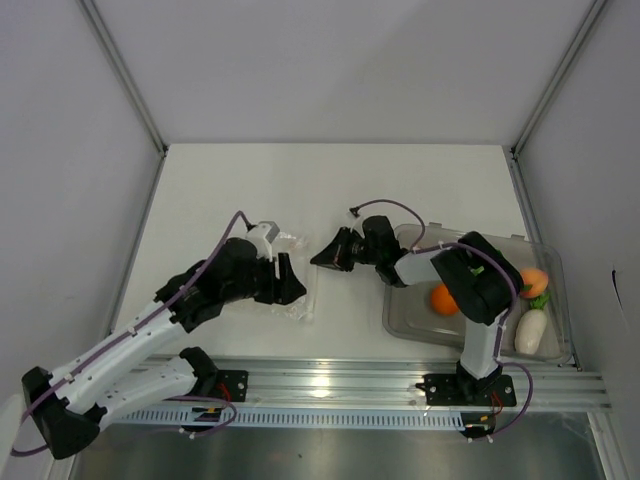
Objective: Place the food in the zip-top bag and seal the zipper
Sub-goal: Pick up the zipper food storage bag at the center of the board.
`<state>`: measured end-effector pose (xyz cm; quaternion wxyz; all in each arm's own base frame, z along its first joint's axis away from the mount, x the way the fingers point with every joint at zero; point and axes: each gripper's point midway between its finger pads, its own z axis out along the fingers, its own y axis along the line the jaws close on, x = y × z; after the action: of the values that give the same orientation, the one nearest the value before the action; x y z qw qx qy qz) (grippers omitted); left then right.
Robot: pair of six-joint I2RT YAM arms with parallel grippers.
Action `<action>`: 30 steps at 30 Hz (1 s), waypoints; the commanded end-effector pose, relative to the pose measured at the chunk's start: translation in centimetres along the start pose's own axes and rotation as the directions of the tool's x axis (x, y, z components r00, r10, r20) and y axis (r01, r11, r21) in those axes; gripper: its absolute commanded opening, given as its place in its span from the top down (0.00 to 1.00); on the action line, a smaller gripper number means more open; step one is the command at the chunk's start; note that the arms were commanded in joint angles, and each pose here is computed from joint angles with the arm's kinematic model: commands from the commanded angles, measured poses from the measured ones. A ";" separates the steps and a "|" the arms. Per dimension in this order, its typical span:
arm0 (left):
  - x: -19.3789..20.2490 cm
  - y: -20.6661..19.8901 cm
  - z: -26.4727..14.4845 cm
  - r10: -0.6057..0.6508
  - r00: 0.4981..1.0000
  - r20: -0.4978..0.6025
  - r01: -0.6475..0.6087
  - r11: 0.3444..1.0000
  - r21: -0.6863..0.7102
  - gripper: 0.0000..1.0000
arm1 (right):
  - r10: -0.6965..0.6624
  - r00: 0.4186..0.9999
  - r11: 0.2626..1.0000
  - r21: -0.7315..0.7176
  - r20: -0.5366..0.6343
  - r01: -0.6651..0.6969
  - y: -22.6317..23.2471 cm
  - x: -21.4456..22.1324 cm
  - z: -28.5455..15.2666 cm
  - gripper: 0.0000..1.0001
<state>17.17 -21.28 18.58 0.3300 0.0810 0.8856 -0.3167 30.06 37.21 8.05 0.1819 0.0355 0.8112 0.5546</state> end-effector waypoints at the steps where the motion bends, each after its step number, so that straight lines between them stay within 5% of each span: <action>1: -0.6 0.2 -0.3 0.079 0.997 0.016 -0.076 0.991 -0.107 0.36 | -0.128 0.990 0.991 -0.026 0.058 0.130 5.5 -1.3 -0.8 1.00; 6: -1.2 1.7 -0.3 0.130 0.991 0.031 -0.113 0.941 -0.318 0.39 | -0.128 0.986 0.986 0.119 0.110 0.115 8.6 0.3 -2.4 1.00; 16: -1.7 0.7 -0.8 0.161 0.981 0.107 -0.108 0.915 -0.388 0.39 | -0.031 0.975 0.974 0.226 0.220 -0.020 11.2 2.5 -4.6 1.00; 30: 0.2 0.1 0.2 0.205 0.977 0.061 -0.161 0.894 -0.418 0.39 | 0.005 0.954 0.955 0.282 0.298 -0.093 12.4 4.4 -4.9 1.00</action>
<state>16.92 -21.10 17.51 0.4000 0.0918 0.9072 -0.0928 21.52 38.96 16.52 0.2475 0.1342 0.8695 0.4058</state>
